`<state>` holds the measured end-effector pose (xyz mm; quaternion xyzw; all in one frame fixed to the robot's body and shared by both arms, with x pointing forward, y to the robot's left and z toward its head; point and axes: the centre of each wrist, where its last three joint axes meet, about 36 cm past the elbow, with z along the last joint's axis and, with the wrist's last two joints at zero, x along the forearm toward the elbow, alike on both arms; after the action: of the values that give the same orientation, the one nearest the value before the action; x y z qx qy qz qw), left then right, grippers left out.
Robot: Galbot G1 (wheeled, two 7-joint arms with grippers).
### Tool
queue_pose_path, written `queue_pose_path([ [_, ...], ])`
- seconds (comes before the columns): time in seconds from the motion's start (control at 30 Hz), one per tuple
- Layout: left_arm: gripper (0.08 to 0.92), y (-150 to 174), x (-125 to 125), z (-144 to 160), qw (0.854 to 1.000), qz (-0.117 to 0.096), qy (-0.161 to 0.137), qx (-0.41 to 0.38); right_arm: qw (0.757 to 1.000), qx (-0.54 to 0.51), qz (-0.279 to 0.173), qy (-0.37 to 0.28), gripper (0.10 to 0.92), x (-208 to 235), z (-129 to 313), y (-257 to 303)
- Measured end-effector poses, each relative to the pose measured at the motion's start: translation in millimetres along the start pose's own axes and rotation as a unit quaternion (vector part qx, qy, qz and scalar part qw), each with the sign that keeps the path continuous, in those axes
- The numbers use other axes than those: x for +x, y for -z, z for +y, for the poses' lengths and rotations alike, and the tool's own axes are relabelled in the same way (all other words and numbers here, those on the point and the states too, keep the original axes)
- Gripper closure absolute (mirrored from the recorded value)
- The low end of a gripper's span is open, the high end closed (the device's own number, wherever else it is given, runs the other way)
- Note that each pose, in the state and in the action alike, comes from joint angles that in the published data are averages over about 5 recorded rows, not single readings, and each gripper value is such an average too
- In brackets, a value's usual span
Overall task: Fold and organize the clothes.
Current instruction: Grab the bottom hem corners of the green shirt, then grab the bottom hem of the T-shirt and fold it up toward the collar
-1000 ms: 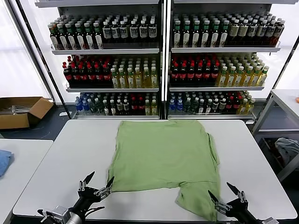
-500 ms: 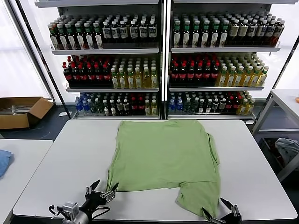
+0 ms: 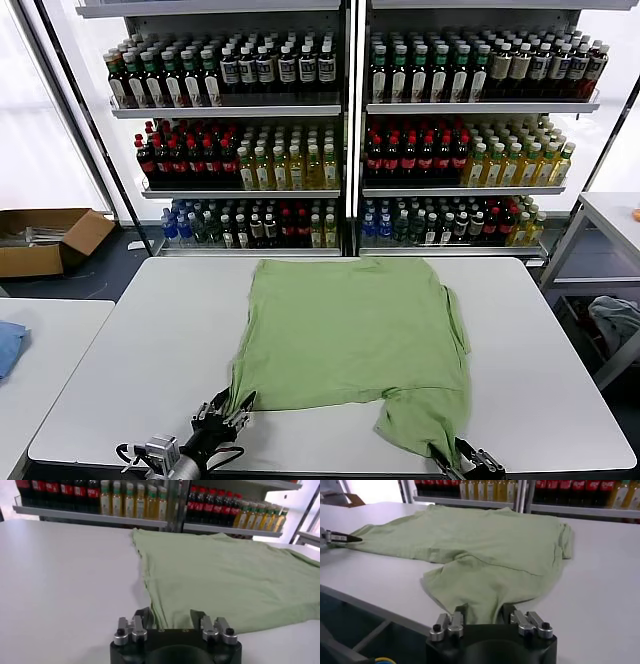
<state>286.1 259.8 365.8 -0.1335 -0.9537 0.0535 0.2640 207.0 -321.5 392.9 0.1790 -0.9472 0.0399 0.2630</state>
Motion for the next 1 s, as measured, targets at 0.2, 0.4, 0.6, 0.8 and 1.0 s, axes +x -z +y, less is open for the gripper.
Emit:
queue_pose_path([
  [0.2, 0.753, -2.9, 2.1, -4.8, 1.0, 0.001, -0.003, -0.006, 1.0, -0.008, -0.012, -0.001, 0.901, -2.0, -0.2, -0.5],
  [0.4, 0.889, -3.2, 7.1, -8.4, 1.0, 0.001, -0.001, -0.014, 0.999, -0.012, -0.033, 0.006, 0.916, 2.2, 3.0, 1.6],
  [0.6, 0.909, -0.2, 18.5, -11.9, 1.0, 0.0, 0.008, -0.022, 0.998, -0.014, -0.056, 0.017, 0.916, 14.0, 6.0, 3.7],
  [0.8, 0.909, 4.5, 39.0, -19.1, 0.999, -0.004, 0.017, -0.027, 0.997, -0.021, -0.076, 0.024, 0.916, 32.0, 9.7, 3.9],
  [1.0, 0.909, 6.6, 65.8, -26.6, 0.999, 0.0, 0.025, -0.033, 0.995, -0.028, -0.087, 0.031, 0.916, 51.4, 15.5, 5.7],
])
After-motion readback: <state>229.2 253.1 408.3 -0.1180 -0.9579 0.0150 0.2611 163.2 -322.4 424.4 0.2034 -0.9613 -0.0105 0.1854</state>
